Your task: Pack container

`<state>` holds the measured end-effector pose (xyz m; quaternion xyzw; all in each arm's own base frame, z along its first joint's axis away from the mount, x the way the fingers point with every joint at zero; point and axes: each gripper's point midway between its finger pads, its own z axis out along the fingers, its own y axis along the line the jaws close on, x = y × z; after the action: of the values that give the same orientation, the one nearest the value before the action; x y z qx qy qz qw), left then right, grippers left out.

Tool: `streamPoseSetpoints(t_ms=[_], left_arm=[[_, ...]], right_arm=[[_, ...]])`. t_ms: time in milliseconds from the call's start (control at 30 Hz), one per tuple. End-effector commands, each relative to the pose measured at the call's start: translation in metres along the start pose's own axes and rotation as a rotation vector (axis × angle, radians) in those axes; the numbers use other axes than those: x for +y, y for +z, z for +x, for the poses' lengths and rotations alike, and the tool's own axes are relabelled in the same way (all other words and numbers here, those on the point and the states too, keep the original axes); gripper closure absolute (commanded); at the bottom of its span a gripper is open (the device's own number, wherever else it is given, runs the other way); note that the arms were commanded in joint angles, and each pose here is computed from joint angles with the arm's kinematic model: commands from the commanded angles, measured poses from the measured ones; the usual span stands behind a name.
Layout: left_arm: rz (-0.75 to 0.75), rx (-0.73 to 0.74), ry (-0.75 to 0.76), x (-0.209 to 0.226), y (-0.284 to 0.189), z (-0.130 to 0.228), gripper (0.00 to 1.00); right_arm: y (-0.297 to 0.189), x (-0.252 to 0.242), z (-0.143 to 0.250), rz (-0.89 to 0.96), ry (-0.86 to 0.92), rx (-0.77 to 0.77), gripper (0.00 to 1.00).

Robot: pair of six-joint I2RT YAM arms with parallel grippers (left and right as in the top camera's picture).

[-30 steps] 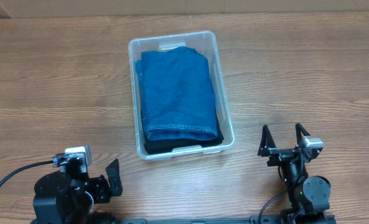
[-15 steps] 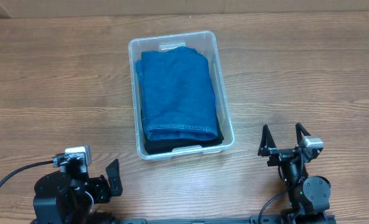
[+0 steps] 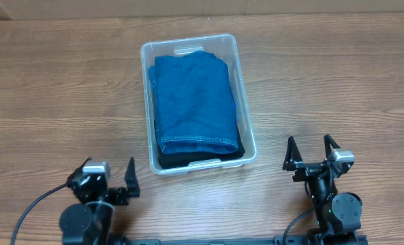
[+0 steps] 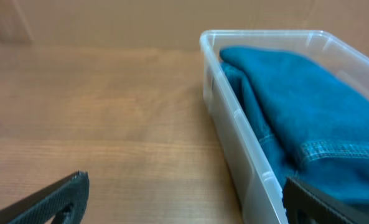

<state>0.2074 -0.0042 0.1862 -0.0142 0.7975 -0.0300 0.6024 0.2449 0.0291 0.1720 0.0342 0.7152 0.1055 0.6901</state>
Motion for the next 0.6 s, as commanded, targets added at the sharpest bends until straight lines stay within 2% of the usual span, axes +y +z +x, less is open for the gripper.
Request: streamPoseSetpoints(t_ms=[0,67,100,567], left_arm=[[0.052,-0.137,0.045,-0.007,0.028,0.004,0.00],[0.058,-0.212,0.047,-0.006,0.041,0.009,0.00],[0.053,-0.201,0.044,-0.005,0.046,0.019,0.00],[0.027,-0.202,0.043,0.000,0.045,0.017,0.00]], right_arm=[[0.000,-0.002,0.001,0.009,0.001,-0.006,0.00],[0.000,-0.002,0.001,0.009,0.001,-0.006,0.00],[0.000,-0.002,0.001,0.009,0.001,-0.006,0.00],[0.000,-0.002,0.001,0.009,0.001,-0.006,0.00]])
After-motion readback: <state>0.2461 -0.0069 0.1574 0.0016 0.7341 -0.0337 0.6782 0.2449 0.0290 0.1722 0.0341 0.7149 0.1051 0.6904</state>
